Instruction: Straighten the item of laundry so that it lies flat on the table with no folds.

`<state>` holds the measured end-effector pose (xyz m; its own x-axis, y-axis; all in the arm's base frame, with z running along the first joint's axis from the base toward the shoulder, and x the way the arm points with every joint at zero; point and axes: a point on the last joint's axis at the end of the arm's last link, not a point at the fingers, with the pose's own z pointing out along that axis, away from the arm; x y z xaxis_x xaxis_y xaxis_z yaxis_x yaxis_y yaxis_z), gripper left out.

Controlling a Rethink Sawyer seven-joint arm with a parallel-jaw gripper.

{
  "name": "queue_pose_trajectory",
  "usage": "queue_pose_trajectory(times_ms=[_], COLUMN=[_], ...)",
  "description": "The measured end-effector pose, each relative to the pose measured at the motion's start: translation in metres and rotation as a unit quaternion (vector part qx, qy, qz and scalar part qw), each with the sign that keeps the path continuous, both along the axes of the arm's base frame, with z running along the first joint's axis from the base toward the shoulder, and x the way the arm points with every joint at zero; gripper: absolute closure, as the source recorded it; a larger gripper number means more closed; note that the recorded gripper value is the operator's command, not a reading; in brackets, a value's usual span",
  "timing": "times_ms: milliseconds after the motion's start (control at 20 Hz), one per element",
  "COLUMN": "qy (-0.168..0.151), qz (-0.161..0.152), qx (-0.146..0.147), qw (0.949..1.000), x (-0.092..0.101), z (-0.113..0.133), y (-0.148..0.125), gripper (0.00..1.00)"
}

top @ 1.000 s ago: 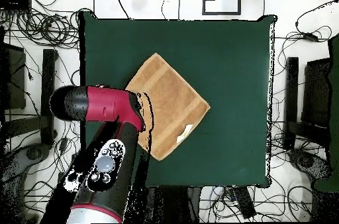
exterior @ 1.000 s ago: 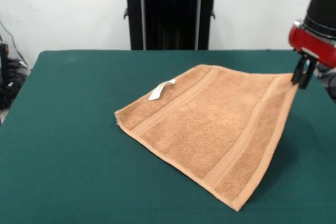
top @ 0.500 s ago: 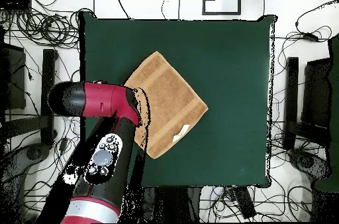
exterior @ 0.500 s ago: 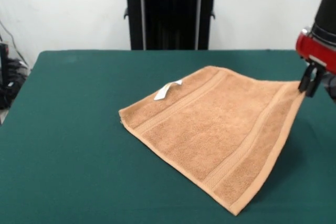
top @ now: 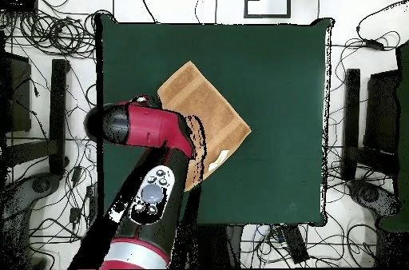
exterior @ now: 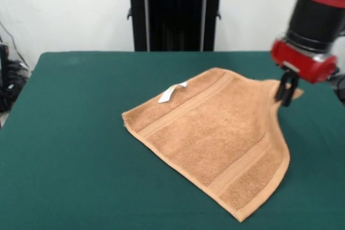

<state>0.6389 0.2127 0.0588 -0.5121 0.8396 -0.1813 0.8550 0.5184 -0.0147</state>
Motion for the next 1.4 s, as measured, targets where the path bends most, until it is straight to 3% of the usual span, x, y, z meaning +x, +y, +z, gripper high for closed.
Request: queue_pose_trajectory(times_ms=[150,350,800,1200,1400], qy=[-0.028,-0.041,-0.035,-0.039,-0.042], qz=[-0.01,-0.02,-0.03,-0.018,0.013], qx=[-0.011,-0.016,-0.016,-0.018,-0.027], qw=[0.9995,0.9988,0.9988,0.9989,0.9987], x=[0.002,0.001,-0.008,-0.008,-0.01], z=[0.003,0.006,0.01,0.01,0.005], y=[-0.031,-0.052,-0.078,-0.065,-0.032], gripper=[1.0,1.0,1.0,1.0,1.0])
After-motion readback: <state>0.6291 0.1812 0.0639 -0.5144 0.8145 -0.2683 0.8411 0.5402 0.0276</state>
